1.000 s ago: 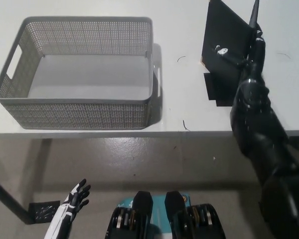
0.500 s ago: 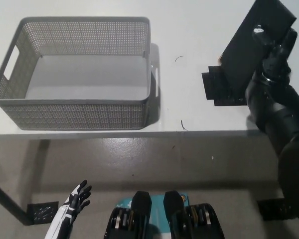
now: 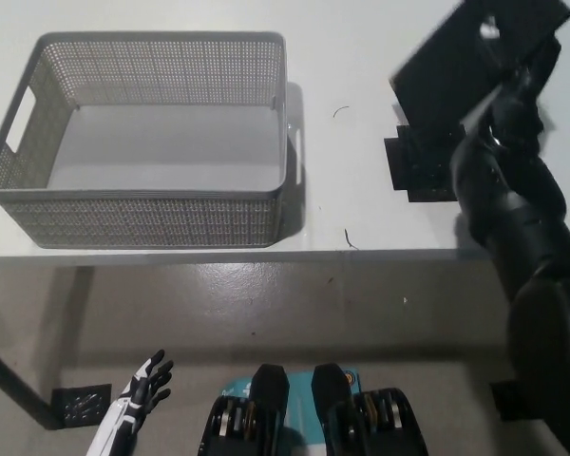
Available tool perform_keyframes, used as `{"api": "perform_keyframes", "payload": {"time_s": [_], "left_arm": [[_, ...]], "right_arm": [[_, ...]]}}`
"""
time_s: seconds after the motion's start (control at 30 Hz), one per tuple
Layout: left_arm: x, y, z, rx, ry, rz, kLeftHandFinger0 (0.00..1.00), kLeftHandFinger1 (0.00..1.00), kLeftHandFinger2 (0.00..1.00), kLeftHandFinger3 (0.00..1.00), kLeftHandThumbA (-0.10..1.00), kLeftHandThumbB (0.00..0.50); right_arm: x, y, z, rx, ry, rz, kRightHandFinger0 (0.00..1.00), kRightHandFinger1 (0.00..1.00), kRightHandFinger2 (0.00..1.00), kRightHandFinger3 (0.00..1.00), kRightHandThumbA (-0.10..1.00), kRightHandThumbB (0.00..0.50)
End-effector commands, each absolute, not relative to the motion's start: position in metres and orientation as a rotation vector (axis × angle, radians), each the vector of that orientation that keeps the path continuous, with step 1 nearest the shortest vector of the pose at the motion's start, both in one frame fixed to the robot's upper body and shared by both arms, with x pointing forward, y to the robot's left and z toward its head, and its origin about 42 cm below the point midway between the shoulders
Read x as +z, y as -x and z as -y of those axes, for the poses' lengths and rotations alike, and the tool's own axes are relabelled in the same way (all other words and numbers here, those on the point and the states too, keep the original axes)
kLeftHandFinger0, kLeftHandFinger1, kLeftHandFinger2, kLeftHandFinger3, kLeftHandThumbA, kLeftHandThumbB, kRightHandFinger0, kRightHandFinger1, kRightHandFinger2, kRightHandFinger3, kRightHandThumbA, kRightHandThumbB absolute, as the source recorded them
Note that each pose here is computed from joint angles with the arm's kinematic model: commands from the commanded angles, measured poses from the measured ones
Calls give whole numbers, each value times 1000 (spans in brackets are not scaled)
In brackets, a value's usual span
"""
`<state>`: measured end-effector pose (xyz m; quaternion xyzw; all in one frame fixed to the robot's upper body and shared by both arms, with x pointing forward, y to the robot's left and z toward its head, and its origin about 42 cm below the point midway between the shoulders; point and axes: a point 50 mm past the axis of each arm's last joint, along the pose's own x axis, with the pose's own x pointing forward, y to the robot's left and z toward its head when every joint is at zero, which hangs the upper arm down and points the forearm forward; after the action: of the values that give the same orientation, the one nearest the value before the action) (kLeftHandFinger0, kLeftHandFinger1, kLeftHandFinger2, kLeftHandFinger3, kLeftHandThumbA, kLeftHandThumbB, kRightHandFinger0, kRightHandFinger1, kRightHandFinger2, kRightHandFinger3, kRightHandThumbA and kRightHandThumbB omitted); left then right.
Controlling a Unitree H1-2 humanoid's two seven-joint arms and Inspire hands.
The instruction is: A notebook is kept standing on the table on the right hand side and a container is kept on the left hand side and the robot uses its right hand to grab the notebook and places it in the container
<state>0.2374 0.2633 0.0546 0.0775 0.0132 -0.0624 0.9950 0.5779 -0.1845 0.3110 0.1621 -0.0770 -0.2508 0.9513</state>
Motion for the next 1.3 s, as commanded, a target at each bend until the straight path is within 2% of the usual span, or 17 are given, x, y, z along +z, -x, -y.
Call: {"api": "perform_keyframes", "payload": {"time_s": [0.0,0.17,0.2,0.27,0.33,0.43,0.57,0.63,0.8,0.9,0.93,1.03,1.07,1.13,1.2,1.23,1.27], "left_arm": [[63,-236,-266,-155,-176,27,1000,1000,1000,1000,1000,272],[61,-235,-266,-155,-182,24,1000,1000,1000,1000,1000,284],[61,-235,-266,-159,-190,24,1000,1000,1000,1000,1000,278],[62,-236,-265,-166,-181,11,1000,1000,1000,1000,1000,284],[62,-236,-264,-169,-175,4,1000,1000,1000,1000,1000,290],[62,-235,-264,-175,-186,8,1000,1000,1000,1000,1000,297],[60,-236,-263,-179,-198,9,1000,1000,1000,1000,1000,294],[61,-236,-263,-181,-194,5,1000,1000,1000,1000,1000,289],[62,-238,-261,-188,-200,-1,1000,1000,1000,1000,1000,305],[62,-237,-261,-193,-199,3,1000,1000,1000,1000,1000,296],[62,-237,-261,-195,-202,7,1000,1000,1000,1000,1000,305],[62,-238,-260,-214,-203,18,1000,1000,1000,1000,1000,273],[62,-238,-260,-212,-192,15,1000,1000,1000,1000,1000,287],[62,-239,-259,-217,-197,20,1000,1000,1000,1000,1000,277],[62,-240,-259,-220,-203,25,1000,1000,1000,1000,1000,280],[62,-241,-258,-226,-213,36,1000,1000,1000,1000,1000,266],[62,-241,-257,-228,-219,41,1000,1000,1000,1000,1000,268]], "right_arm": [[426,-570,150,-355,-478,515,0,240,653,776,-100,102],[482,-537,113,-268,-484,651,0,226,683,777,-100,124],[493,-529,103,-237,-475,709,0,184,659,735,-100,107],[510,-514,84,-225,-409,762,0,178,641,702,-100,118],[515,-508,76,-208,-399,772,0,173,646,715,-100,118],[521,-493,48,-140,-386,803,0,167,660,812,-100,96],[517,-485,23,-105,-350,792,0,119,616,761,-100,123],[511,-483,4,-104,-272,794,0,63,527,707,-100,120],[493,-486,-23,-109,-102,808,0,58,515,720,-100,109],[472,-493,-41,-71,-11,786,0,45,523,675,-100,76],[464,-495,-48,-72,24,781,0,42,524,639,-100,86],[448,-501,-58,-59,84,761,0,17,511,568,-100,75],[438,-503,-63,-59,131,758,0,1,487,525,-100,97],[427,-506,-66,-52,171,768,0,0,477,517,-100,92],[416,-508,-67,-39,215,756,0,8,523,548,-100,84],[405,-511,-67,-22,266,742,0,71,612,632,-100,73],[402,-512,-66,-22,277,741,0,101,634,679,-100,67]]}}
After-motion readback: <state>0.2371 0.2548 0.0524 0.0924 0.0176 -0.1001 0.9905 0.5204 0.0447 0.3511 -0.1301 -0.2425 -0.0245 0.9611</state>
